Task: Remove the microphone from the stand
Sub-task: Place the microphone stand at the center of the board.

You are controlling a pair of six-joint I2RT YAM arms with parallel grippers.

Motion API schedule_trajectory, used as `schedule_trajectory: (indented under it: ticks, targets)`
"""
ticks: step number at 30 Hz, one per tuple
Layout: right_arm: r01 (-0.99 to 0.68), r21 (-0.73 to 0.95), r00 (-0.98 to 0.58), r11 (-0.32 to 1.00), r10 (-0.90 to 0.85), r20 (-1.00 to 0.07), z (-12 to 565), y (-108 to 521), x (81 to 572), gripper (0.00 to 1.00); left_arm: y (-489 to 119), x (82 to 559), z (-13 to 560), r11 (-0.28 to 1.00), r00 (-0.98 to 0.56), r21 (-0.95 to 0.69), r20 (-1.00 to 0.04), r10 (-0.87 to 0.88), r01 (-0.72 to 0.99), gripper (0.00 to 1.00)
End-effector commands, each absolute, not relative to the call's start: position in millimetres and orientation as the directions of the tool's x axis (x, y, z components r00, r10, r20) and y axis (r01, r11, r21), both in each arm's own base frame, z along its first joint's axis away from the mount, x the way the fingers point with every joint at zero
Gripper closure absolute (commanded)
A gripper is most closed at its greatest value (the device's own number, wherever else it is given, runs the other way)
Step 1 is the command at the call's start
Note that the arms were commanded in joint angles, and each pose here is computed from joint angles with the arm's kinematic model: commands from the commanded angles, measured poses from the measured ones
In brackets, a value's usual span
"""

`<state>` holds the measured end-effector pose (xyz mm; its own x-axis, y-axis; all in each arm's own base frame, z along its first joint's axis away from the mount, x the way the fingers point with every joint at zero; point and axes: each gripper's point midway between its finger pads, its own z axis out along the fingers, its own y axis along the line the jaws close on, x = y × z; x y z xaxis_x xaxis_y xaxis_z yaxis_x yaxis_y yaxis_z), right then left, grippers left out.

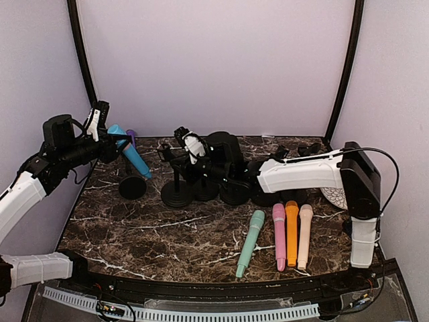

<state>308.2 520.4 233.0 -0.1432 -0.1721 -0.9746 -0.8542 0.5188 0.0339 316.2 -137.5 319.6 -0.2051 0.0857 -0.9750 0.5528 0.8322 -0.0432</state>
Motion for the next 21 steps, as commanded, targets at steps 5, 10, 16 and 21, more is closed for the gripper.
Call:
schedule_trajectory:
  ticks: [5, 10, 16, 21]
  targets:
    - [-0.85, 0.003, -0.033, 0.527, -0.047, -0.998, 269.2, 548.6, 346.6, 1.0, -130.3, 319.1, 319.0, 0.858, -0.21, -0.054, -0.976, 0.064, 0.51, 1.0]
    - [-0.846, -0.003, -0.028, 0.534, -0.051, -0.998, 264.2, 556.3, 358.9, 1.0, -119.3, 323.4, 317.6, 0.893, -0.217, -0.046, -0.974, 0.059, 0.448, 1.0]
    - [-0.843, -0.021, -0.017, 0.538, -0.064, -0.998, 254.6, 567.0, 368.0, 1.0, -117.0, 326.1, 314.7, 0.9, -0.226, -0.045, -0.972, 0.06, 0.433, 1.0]
    - [-0.839, -0.044, -0.006, 0.542, -0.09, -0.996, 243.7, 575.1, 381.2, 1.0, -118.8, 327.0, 312.3, 0.897, -0.234, -0.048, -0.97, 0.062, 0.44, 1.0]
